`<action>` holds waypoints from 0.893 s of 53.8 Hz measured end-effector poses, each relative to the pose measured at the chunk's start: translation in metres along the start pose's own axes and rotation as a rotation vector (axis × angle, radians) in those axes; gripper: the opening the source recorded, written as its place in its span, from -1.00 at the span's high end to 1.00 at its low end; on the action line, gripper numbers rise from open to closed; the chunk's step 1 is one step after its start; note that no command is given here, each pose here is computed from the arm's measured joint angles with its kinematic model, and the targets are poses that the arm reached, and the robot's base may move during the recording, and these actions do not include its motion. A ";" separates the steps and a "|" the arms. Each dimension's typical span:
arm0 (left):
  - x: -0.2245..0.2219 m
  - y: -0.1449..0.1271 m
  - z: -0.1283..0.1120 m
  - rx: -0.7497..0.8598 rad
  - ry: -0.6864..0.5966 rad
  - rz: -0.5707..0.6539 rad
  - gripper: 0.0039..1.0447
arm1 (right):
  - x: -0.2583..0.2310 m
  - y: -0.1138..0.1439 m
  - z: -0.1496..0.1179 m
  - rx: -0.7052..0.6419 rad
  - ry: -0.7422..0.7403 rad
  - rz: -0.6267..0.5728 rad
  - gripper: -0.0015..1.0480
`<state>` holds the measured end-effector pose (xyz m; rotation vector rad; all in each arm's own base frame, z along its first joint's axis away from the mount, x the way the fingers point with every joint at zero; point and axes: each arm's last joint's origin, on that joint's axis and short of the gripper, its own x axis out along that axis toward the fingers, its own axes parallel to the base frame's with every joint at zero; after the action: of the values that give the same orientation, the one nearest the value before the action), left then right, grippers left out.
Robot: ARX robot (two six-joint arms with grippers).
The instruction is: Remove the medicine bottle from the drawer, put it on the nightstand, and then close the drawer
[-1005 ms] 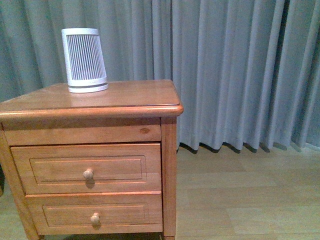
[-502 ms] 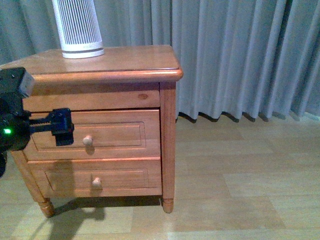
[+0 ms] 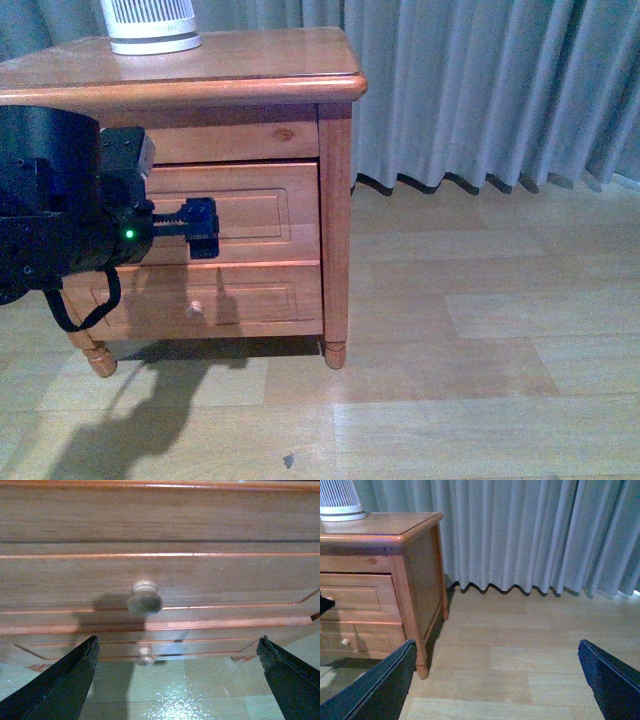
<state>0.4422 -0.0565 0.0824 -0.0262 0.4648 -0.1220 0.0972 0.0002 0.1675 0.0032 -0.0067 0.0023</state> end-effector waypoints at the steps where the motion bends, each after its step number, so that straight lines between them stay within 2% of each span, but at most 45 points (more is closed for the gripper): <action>1: 0.001 0.000 0.000 0.000 0.001 0.000 -0.88 | 0.000 0.000 0.000 0.000 0.000 0.000 -0.87; 48: 0.041 0.010 0.004 0.004 -0.026 0.039 -0.88 | 0.000 0.000 0.000 0.000 0.000 0.000 -0.87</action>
<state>0.4816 -0.0514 0.0669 -0.0146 0.4386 -0.0840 0.0972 0.0002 0.1675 0.0032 -0.0067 0.0023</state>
